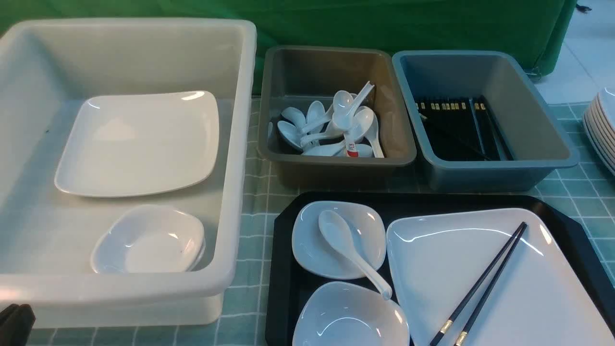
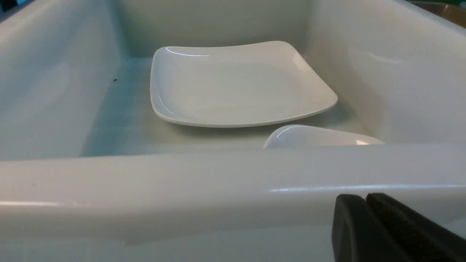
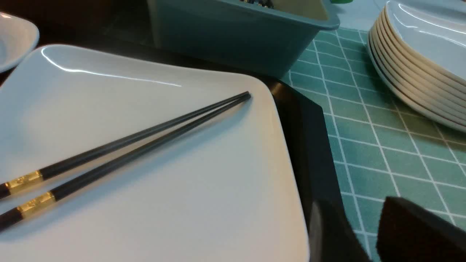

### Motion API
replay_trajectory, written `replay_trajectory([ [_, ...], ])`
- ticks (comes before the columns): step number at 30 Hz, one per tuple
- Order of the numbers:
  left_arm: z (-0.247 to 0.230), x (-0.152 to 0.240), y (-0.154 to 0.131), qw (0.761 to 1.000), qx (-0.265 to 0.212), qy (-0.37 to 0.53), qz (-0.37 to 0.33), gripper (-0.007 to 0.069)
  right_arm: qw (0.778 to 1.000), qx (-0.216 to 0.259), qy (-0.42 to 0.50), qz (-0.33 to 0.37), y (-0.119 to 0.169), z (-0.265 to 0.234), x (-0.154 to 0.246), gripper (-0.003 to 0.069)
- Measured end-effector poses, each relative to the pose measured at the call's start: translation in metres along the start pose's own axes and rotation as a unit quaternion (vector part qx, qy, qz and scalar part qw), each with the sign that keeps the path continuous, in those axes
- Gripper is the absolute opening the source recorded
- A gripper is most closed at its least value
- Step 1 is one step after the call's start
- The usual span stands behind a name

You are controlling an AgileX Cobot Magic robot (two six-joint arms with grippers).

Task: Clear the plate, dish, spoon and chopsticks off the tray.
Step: Use the right arm to grab a pair of chopsticks from the plate

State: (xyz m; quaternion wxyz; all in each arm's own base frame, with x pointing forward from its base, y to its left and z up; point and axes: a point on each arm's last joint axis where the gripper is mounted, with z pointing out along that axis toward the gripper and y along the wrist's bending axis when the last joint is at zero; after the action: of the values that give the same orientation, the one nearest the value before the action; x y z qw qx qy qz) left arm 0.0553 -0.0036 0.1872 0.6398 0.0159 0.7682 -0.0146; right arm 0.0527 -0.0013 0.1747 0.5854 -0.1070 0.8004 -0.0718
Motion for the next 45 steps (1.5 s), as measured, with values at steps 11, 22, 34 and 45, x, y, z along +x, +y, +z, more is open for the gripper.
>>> replay_trajectory([
  [11,0.000,0.000,0.000,1.000,-0.001,0.000,0.004,0.0018,1.000,0.000,0.000,0.000,0.000,0.000,0.000,0.0242],
  [22,-0.006,-0.032,0.007,0.964,-0.002,-0.181,-0.196,0.0018,1.000,0.000,0.000,0.000,0.000,0.000,0.000,0.0242],
  [34,-0.063,-0.133,0.014,0.836,0.076,-0.425,-0.339,0.0018,0.912,-0.058,-0.192,0.358,-0.003,-0.007,-0.035,0.0242],
  [45,-0.005,-0.222,-0.014,0.983,0.071,0.106,-0.136,0.0018,0.910,-0.087,-0.125,0.386,-0.008,-0.023,-0.073,0.0068],
])
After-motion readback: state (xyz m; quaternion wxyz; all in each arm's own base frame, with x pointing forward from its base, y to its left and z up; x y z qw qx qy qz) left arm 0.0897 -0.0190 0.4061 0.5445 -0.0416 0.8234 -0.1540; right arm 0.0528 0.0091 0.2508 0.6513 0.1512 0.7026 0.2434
